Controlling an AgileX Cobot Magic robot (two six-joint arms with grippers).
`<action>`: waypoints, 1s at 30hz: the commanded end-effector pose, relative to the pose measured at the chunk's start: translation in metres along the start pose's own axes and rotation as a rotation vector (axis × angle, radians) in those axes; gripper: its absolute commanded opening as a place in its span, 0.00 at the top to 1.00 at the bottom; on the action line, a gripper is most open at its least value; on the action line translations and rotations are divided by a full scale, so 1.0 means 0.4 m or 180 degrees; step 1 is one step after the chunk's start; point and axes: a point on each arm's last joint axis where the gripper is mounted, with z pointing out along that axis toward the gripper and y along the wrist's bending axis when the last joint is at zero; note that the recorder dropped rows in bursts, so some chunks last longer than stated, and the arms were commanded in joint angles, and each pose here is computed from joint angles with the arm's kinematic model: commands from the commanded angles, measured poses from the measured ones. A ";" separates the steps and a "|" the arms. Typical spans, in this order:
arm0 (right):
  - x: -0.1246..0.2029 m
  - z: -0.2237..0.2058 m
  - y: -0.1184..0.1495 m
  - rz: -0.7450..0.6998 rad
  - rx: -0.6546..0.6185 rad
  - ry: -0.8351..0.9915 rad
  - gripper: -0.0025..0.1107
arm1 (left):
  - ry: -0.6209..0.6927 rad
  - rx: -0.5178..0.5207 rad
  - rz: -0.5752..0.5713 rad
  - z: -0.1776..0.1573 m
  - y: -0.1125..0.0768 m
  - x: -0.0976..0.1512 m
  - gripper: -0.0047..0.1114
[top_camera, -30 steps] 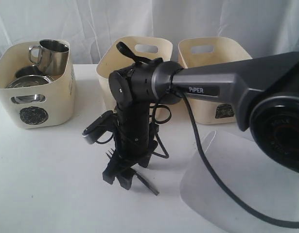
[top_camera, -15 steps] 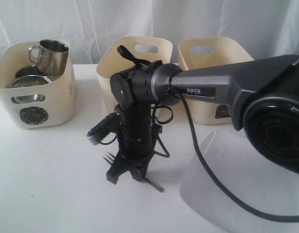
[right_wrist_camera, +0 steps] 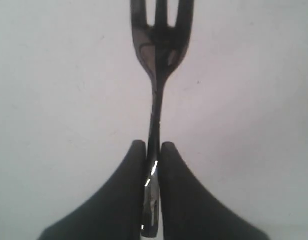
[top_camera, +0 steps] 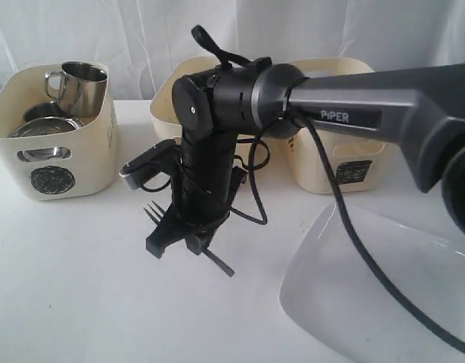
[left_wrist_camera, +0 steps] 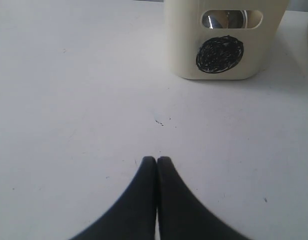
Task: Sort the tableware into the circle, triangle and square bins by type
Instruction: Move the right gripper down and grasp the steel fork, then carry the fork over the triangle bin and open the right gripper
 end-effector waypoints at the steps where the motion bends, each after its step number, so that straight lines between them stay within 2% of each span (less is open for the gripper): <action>1: -0.005 -0.092 0.010 0.0012 0.0065 -0.0384 0.98 | -0.0018 0.0007 -0.0024 0.000 0.000 0.001 0.96; 3: -0.018 -0.176 0.014 0.0006 0.0185 -0.0940 0.98 | -0.0018 0.0007 -0.0024 0.000 0.000 0.001 0.96; 6: -0.050 -0.315 0.014 -0.0042 0.0472 -0.2121 0.98 | -0.0018 0.0007 -0.0024 0.000 0.000 0.001 0.96; 8: -0.073 -0.367 0.000 -0.0011 0.0663 -0.2760 0.98 | -0.0018 0.0007 -0.0024 0.000 0.000 0.001 0.96; 11: -0.098 -0.375 -0.061 0.0086 0.1018 -0.3257 0.98 | -0.0018 0.0007 -0.0024 0.000 0.000 0.001 0.96; 13: -0.110 -0.345 -0.108 0.0131 0.1139 -0.3331 0.98 | -0.0018 0.0007 -0.0024 0.000 0.000 0.001 0.96; 17: -0.103 -0.277 -0.202 0.0276 0.1284 -0.3103 0.98 | -0.0018 0.0007 -0.0024 0.000 0.000 0.001 0.96; 26: -0.112 -0.192 -0.308 0.0343 0.1398 -0.3323 0.97 | -0.0018 0.0007 -0.0024 0.000 0.000 0.001 0.96; 30: -0.113 -0.165 -0.323 0.0361 0.1399 -0.3304 0.85 | -0.0018 0.0007 -0.0024 0.000 0.000 0.001 0.96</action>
